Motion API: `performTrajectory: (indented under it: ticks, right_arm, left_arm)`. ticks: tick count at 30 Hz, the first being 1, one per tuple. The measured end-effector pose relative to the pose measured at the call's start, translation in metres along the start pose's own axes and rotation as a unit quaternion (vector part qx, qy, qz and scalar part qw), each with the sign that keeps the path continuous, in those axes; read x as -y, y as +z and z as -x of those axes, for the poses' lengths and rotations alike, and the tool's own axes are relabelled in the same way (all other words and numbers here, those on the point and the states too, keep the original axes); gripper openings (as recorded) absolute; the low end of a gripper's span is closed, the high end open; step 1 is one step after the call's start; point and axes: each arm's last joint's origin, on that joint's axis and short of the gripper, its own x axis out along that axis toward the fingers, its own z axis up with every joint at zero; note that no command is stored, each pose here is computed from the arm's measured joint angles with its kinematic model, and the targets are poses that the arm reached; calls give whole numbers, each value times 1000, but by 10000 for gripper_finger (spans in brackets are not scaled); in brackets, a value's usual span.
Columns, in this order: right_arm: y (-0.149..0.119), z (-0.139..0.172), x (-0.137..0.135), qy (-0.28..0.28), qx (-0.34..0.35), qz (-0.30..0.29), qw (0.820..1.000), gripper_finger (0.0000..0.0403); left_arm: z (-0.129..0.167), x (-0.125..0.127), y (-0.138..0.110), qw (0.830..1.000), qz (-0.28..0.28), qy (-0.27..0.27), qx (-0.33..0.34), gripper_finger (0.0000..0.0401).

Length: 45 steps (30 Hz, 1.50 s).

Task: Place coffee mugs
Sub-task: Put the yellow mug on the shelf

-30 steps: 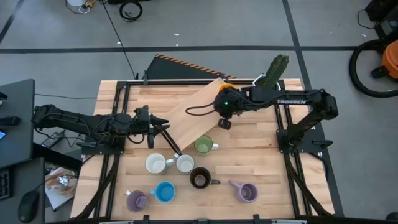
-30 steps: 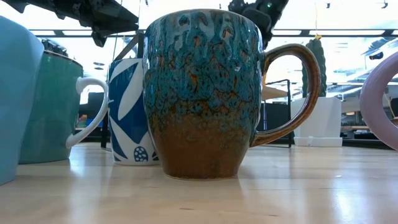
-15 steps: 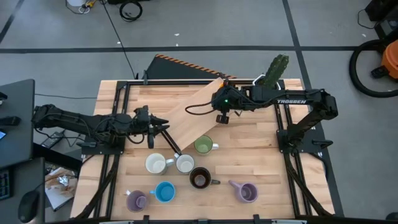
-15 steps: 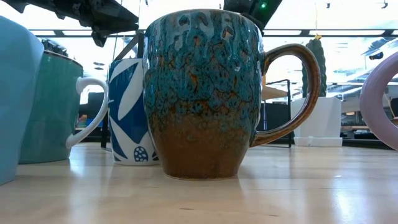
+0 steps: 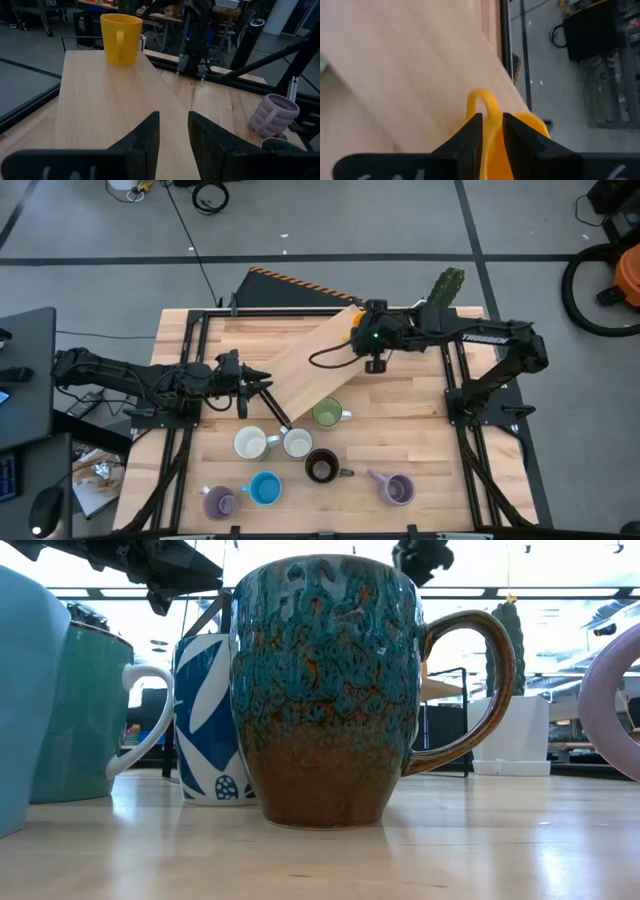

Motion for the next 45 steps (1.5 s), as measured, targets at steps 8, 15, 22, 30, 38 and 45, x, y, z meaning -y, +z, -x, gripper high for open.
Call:
performTrajectory:
  ticks: [8,15,22,30,38,45]
  right_arm:
    - [-20,-1,15,58,-68,-9,996,179]
    - [-25,-7,24,65,-74,-19,995,199]
    - [-30,-20,24,95,-99,-29,990,150]
    - [-28,-31,18,106,-120,-34,987,65]
    - [-27,-29,12,111,-133,-103,979,27]
    - [-26,-28,11,108,-135,-171,970,39]
  left_arm:
    - [0,0,0,1000,0,0,-1,107]
    - [0,0,0,1000,0,0,-1,107]
    - [0,0,0,1000,-1,0,-1,107]
    - [0,0,0,1000,-3,0,-2,107]
    - [0,0,0,1000,0,-8,-2,107]
    - [0,1,2,1000,5,-11,11,107]
